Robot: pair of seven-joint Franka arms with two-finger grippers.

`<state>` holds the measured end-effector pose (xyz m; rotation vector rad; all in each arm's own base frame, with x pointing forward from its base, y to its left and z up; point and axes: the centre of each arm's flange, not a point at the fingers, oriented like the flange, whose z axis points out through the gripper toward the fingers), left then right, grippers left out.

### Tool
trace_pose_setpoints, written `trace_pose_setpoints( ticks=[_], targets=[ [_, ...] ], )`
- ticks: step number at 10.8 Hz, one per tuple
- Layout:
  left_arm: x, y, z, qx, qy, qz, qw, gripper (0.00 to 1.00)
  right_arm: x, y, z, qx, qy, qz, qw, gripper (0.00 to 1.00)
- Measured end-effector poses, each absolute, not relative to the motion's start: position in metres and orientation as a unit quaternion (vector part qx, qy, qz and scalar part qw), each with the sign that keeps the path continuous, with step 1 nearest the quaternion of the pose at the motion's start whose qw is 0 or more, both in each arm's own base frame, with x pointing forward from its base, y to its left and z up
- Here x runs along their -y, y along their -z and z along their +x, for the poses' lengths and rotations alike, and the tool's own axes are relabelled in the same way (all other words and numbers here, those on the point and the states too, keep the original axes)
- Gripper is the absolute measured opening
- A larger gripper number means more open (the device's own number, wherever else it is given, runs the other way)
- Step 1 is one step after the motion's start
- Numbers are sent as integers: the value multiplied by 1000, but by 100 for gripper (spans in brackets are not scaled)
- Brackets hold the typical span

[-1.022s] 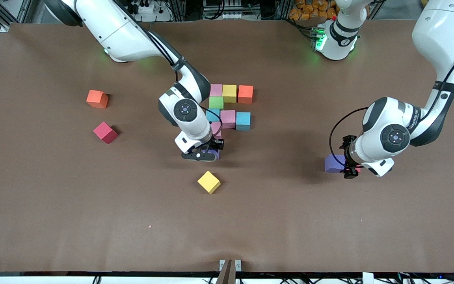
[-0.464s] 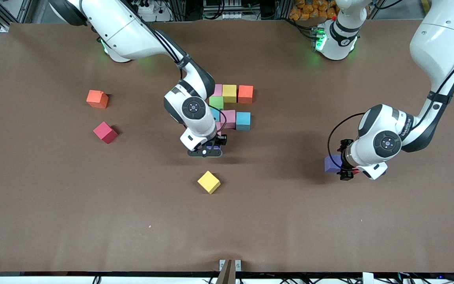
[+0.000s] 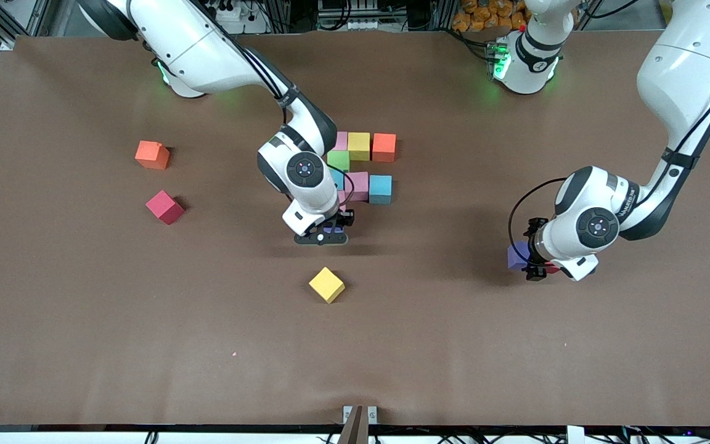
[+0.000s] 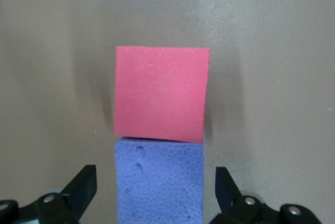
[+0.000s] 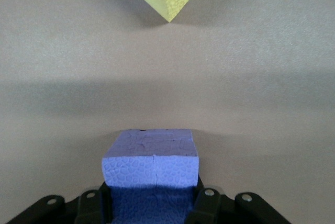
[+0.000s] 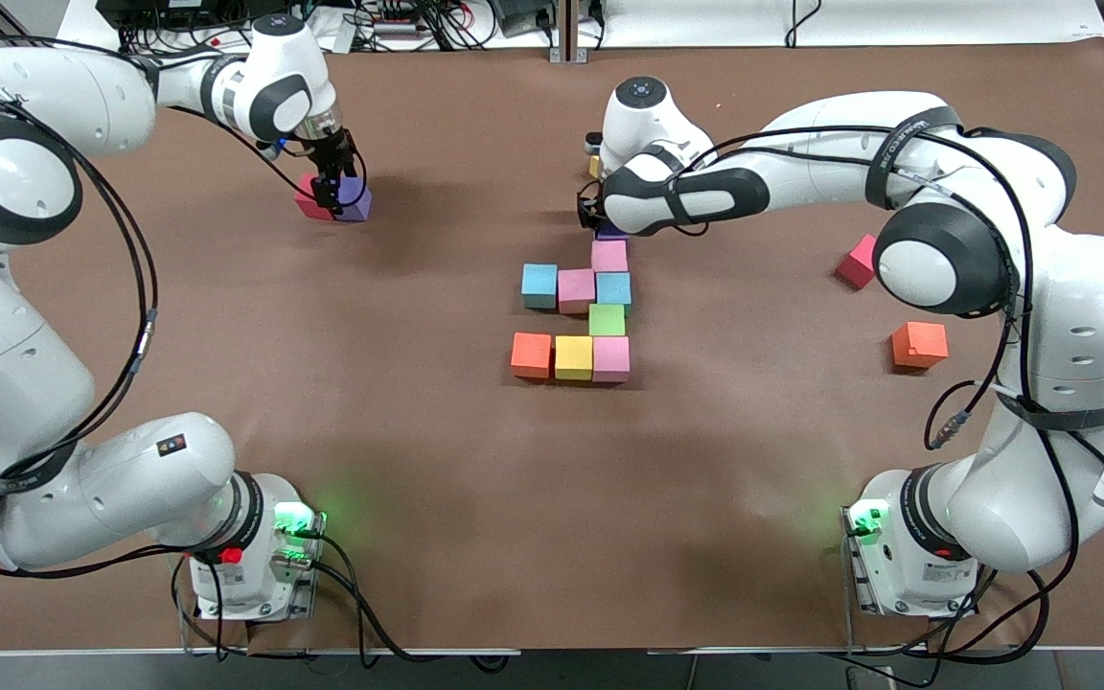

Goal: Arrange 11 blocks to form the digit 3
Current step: 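Place purple below lavender with the right gripper while the left gripper grasps purple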

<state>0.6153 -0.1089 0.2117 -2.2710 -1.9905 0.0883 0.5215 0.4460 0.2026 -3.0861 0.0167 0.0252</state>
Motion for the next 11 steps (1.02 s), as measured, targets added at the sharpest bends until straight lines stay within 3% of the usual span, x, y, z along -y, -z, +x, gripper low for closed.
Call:
trace_pose_setpoints(
  ticks=[2, 3, 5, 11],
  targets=[
    [109, -207, 615, 655, -30, -752, 62, 100, -448, -203, 520, -4, -8, -1000, 28, 53],
    [109, -206, 614, 655, -31, -752, 62, 92, -449, -204, 520, -4, -7, -1000, 29, 53],
    [110, -206, 615, 655, -31, -752, 61, 60, -449, -205, 521, -4, -6, -1000, 30, 53],
    [142, -222, 620, 639, -21, -768, 42, 56, -452, -204, 518, -1, -7, -1000, 29, 53]
  ],
)
